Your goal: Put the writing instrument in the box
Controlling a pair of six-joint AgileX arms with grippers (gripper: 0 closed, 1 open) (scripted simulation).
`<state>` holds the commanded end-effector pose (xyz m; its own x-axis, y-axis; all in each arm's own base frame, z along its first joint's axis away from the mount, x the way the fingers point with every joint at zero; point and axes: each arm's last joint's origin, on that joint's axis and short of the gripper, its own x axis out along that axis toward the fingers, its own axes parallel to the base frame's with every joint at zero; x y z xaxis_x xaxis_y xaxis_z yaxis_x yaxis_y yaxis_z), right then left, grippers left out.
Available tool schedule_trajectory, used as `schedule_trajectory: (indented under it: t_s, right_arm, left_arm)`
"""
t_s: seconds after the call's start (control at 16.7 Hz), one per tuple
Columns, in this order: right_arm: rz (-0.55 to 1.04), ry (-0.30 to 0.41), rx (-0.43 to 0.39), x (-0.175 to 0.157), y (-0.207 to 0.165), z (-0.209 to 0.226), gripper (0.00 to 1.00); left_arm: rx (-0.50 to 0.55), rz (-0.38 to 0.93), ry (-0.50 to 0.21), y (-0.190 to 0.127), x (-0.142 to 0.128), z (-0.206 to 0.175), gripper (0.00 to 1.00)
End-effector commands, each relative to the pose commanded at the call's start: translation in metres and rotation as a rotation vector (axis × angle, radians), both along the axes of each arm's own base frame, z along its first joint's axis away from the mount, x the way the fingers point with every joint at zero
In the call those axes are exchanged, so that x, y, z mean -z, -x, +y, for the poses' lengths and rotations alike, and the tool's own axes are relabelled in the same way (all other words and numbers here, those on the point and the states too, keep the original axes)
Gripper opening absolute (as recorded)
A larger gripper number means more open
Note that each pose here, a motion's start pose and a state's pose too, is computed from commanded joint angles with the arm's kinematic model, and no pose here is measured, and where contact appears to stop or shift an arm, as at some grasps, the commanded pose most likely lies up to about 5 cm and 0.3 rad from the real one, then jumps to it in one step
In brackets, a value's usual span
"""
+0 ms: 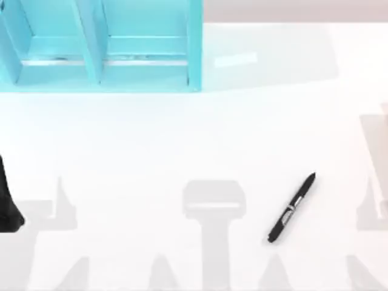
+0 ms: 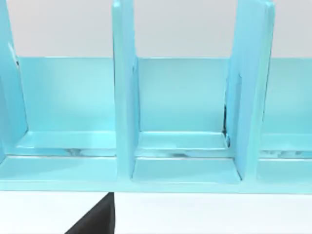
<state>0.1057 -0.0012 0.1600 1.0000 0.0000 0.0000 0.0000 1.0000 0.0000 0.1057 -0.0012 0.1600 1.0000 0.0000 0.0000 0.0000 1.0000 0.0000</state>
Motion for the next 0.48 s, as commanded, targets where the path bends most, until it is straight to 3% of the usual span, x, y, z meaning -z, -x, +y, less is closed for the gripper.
schedule_trajectory:
  t_s: [0.24,0.48]
  right_arm:
    - [0.036,-0.021,0.001,-0.001,-0.001,0.000,1.00]
    - [0.220,-0.138,-0.026,-0.015,-0.006,0.006,1.00]
  left_arm:
    - [0.000,0.000,0.000,0.000,0.000,0.000,1.00]
    - [0.000,0.000,0.000,0.000,0.000,0.000,1.00]
